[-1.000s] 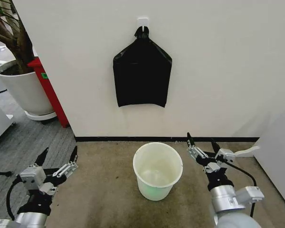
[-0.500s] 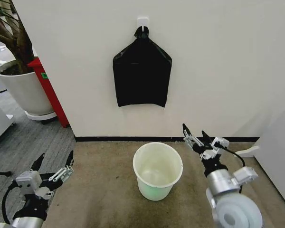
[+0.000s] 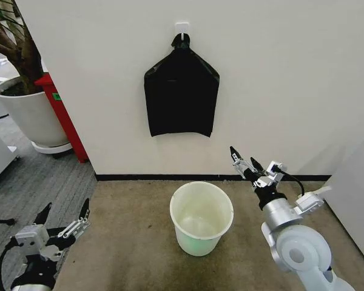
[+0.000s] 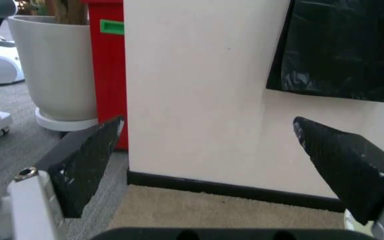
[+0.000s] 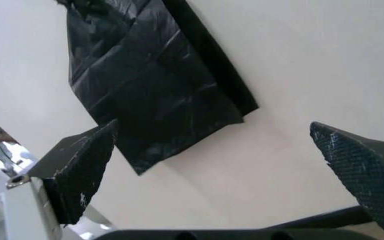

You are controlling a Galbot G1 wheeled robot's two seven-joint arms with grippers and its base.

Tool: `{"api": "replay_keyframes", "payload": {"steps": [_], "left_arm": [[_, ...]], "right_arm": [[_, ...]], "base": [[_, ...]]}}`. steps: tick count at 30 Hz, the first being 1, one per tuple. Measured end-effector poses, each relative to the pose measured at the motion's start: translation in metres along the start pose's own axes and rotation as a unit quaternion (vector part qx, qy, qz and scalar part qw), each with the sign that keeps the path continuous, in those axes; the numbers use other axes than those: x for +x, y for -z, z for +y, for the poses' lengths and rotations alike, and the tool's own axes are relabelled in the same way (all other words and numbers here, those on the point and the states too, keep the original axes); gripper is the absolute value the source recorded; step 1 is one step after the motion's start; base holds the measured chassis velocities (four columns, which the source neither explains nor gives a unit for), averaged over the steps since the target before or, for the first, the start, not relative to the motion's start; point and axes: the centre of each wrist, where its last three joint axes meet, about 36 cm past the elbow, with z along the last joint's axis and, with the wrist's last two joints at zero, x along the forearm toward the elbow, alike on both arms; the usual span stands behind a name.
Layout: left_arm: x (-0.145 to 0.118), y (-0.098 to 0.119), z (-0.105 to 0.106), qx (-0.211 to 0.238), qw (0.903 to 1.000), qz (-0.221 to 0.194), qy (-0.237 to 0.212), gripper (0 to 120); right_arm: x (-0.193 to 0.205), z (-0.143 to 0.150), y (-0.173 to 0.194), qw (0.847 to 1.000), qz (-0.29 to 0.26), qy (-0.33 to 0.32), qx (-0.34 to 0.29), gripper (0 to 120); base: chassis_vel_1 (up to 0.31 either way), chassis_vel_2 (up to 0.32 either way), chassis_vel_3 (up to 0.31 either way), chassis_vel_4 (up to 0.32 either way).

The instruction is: Place the garbage bag over the trash bin.

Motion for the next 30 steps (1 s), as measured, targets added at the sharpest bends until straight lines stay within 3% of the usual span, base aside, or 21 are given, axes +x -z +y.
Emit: {"api": "replay_keyframes", "payload": {"steps": [4, 23, 28, 30], "left_arm": [[0.000, 0.000, 0.000, 0.000, 1.0000, 0.001, 0.000, 100], [0.001, 0.000, 0.001, 0.000, 1.0000, 0.002, 0.000, 100], [0.001, 0.000, 0.001, -0.001, 1.0000, 0.003, 0.000, 100], [0.001, 0.000, 0.001, -0.001, 1.0000, 0.003, 0.000, 100]], "right_arm": [[-0.020, 0.009, -0.004, 0.999, 0.008, 0.017, -0.036, 100], [-0.028, 0.015, -0.001, 0.997, 0.013, 0.018, -0.075, 100], [-0.070, 0.039, 0.019, 0.977, 0.033, 0.031, -0.209, 100], [-0.077, 0.043, 0.022, 0.973, 0.033, 0.034, -0.226, 100]], "base": [[0.000, 0.000, 0.000, 0.000], [0.000, 0.000, 0.000, 0.000], [0.000, 0.000, 0.000, 0.000], [0.000, 0.000, 0.000, 0.000]]}}
